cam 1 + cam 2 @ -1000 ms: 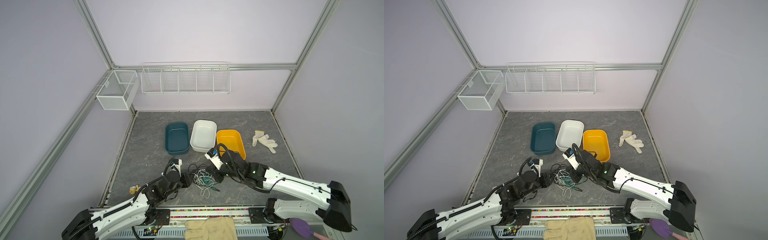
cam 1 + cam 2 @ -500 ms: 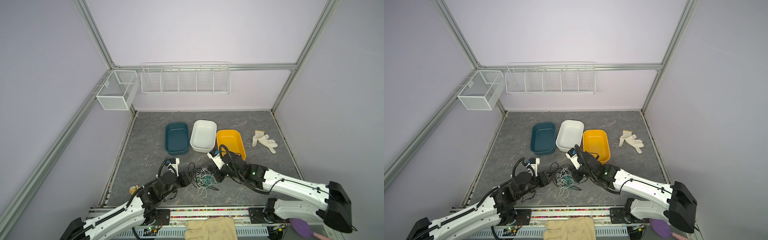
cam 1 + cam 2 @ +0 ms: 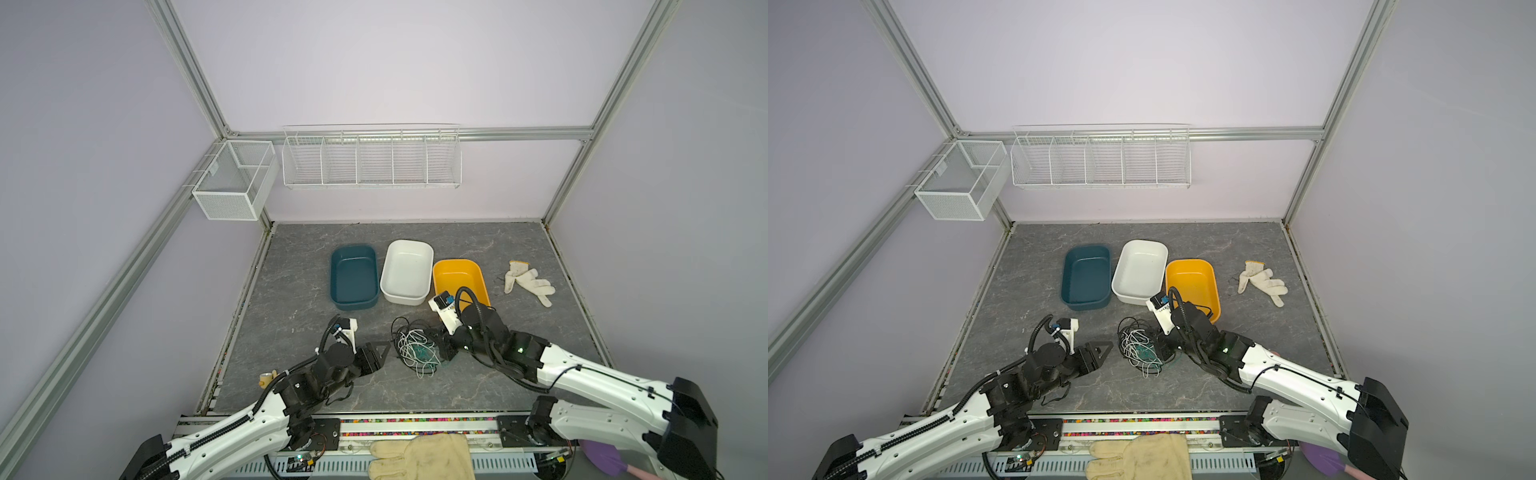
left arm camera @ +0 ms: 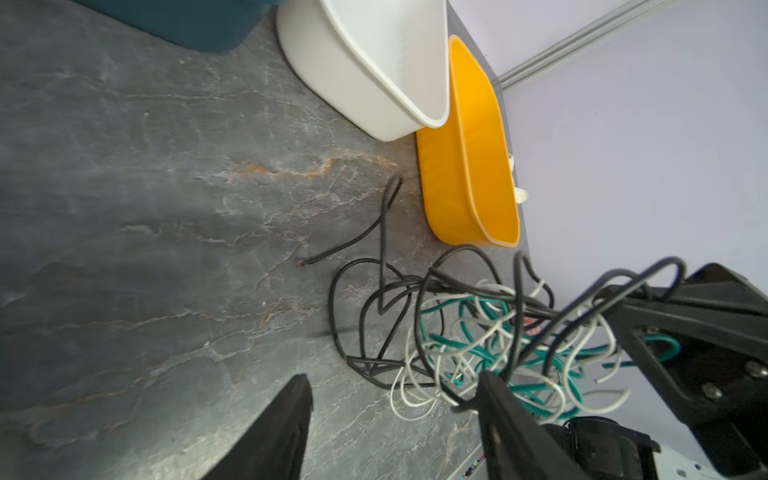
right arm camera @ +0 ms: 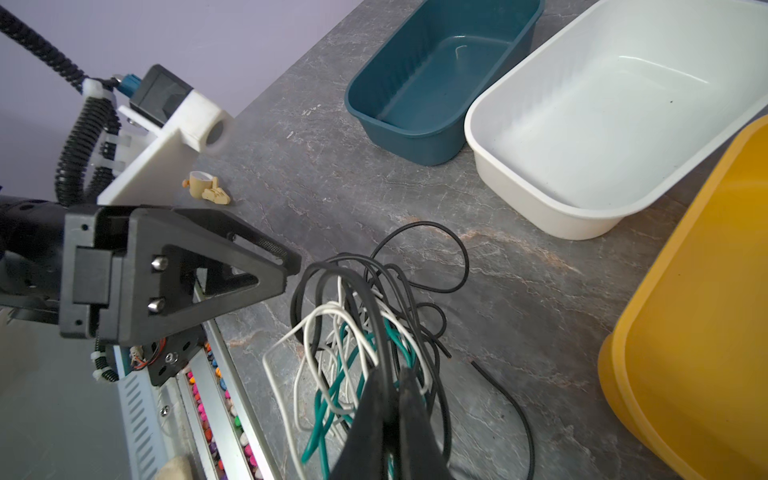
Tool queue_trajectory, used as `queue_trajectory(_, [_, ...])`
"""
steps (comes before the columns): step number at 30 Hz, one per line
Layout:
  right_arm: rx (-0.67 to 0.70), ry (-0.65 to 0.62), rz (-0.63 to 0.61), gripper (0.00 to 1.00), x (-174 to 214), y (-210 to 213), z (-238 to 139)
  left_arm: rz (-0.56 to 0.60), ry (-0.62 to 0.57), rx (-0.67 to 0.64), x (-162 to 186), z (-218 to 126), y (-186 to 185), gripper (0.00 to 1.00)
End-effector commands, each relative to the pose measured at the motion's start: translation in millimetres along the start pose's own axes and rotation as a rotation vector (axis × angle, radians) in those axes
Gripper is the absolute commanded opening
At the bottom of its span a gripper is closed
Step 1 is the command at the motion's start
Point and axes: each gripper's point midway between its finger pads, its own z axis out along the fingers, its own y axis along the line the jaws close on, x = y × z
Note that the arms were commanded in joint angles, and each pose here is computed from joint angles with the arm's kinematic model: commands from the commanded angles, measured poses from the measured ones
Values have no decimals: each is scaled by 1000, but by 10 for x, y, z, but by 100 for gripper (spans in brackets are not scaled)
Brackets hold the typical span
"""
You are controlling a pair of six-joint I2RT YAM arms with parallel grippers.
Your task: Untangle the cables
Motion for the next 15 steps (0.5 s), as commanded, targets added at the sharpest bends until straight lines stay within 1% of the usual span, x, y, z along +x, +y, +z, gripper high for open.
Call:
queue_trajectory(1, [-62,-19,-6,7,-14,82,34,-25,-15,174,-97,-46,-435,65])
queue_trajectory(4, [-77,-14,-9,7,11,92,63,-50,6,240,-81,-42,-576,65])
queue_trajectory(7, [-102,-20,-11,7,18,128,72,-44,32,253,-37,-3,-611,62])
queue_trajectory(10, [-110,-21,-12,7,34,136,81,-39,49,243,-1,51,-593,52])
queue_trajectory(12, [-119,-23,-14,6,35,148,82,-35,49,246,-4,54,-607,43])
queue_trajectory(15, [-128,-20,-15,6,43,161,86,-35,63,194,35,112,-503,36])
